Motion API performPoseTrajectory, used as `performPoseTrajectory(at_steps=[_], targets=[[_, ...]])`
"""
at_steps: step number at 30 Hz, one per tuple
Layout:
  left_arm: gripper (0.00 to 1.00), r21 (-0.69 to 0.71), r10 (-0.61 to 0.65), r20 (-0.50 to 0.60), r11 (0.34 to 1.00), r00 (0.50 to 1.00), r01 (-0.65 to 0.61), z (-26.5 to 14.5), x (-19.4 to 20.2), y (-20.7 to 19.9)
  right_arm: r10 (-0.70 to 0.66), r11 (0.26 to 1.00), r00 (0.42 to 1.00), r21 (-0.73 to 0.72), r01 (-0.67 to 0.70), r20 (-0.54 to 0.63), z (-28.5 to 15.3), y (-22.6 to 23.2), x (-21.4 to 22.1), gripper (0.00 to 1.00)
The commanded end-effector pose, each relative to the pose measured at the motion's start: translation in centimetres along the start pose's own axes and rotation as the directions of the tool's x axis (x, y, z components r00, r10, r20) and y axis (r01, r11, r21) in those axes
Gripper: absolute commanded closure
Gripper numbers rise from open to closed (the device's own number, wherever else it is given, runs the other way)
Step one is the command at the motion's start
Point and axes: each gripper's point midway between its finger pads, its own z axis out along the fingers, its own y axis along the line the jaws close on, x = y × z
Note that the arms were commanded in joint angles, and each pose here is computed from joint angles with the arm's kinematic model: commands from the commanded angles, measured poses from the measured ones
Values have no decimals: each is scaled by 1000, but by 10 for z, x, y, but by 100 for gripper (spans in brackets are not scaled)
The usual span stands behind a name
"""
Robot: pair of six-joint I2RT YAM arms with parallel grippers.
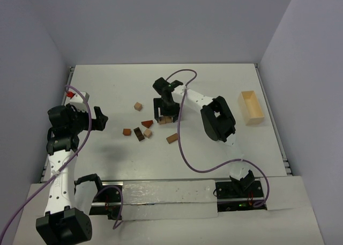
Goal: Build the wood block tower
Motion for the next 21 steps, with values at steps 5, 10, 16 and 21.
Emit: performPoseTrajectory(at_steps=[5,10,16,21], targets=[[1,-8,15,42,1000,999,-15,-1,-14,3,-54,998,994,-33,58,90,-36,18,-6,0],[1,-3,22,48,1000,999,-21,-2,-15,1,-114,990,979,-69,126,168,-74,20,-9,0],[1,3,28,50,1000,998,-29,-3,-15,0,-217,967,949,-83,241,228,-111,18,-5,0],[1,31,49,50,998,998,-51,-4,-14,-5,-329,921,893,-104,375,306,-150,20,-8,0]])
